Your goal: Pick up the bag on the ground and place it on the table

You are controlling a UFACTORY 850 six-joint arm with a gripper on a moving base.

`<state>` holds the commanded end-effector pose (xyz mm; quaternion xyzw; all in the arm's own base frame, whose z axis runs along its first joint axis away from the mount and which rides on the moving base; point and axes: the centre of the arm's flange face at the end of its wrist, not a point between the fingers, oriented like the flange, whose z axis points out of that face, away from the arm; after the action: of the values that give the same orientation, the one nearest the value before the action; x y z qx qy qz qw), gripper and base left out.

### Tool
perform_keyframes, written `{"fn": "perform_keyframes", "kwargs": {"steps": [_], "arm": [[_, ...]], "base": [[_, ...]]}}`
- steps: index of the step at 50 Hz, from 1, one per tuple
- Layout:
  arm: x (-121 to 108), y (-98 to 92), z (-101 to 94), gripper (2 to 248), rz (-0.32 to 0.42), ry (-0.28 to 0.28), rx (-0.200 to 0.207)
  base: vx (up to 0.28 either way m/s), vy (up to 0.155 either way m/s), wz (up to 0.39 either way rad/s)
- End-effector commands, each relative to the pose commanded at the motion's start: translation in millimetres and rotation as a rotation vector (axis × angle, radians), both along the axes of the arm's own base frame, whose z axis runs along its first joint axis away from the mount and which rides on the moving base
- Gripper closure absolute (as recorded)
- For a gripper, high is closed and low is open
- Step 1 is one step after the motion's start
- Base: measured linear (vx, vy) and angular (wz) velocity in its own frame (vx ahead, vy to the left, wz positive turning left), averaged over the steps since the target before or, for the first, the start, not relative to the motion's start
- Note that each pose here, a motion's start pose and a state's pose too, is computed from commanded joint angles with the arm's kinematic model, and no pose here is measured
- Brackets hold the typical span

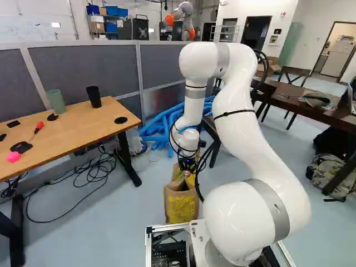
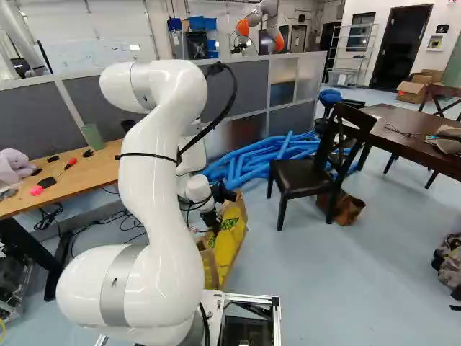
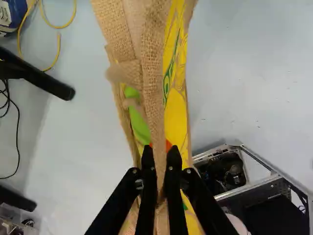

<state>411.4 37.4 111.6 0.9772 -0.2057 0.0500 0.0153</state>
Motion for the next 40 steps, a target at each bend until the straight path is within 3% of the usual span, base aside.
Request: {"fn": "perform_keyframes", "kwargs": {"steps": [40], "arm": [[-15.4,0.1,58.3,227,0.057,-0.001,0.033]], "base": [[0.0,0.0,0.0]]}}
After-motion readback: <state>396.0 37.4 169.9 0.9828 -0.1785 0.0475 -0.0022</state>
